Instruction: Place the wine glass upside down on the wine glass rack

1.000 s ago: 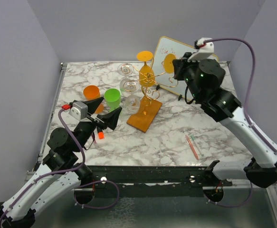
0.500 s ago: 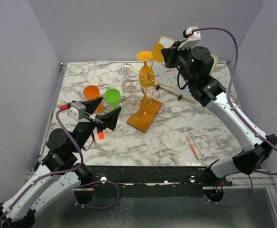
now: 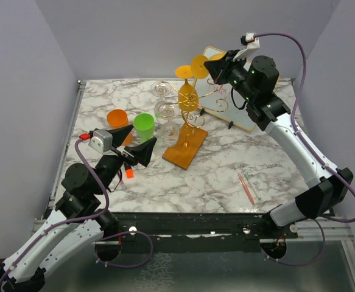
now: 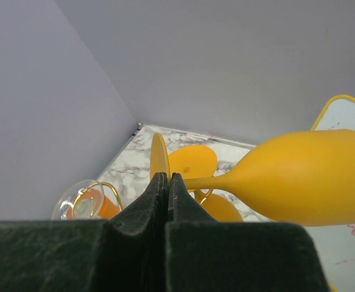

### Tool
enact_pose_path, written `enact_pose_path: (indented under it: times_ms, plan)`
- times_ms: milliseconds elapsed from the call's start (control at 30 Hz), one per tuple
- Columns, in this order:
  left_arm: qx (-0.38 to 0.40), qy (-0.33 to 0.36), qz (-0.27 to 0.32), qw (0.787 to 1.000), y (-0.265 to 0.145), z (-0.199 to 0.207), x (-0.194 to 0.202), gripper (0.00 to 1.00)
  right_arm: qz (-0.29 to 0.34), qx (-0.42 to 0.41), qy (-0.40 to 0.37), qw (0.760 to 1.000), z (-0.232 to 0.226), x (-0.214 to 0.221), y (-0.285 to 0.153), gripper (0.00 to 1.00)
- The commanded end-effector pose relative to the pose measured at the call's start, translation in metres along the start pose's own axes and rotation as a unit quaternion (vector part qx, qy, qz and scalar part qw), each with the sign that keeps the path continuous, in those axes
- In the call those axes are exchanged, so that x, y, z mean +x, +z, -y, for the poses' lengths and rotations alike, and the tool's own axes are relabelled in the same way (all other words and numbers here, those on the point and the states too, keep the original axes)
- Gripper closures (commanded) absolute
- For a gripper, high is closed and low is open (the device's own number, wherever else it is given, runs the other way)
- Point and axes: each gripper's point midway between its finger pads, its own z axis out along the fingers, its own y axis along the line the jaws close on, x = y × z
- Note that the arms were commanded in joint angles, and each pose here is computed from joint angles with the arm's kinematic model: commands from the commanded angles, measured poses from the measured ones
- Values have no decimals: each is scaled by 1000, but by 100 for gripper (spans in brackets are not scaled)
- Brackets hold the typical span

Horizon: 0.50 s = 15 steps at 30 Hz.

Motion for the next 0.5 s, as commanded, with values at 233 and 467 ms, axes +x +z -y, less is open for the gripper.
enact_pose_path:
  times_ms: [233, 467]
  plan:
    - [-8, -5, 1, 1000, -1, -2, 2, 1, -47, -56, 83, 994, -13, 24, 0, 99]
    - [-9, -3, 2, 1000, -2, -3, 0, 1, -89, -48, 133, 986, -13, 43, -9, 99]
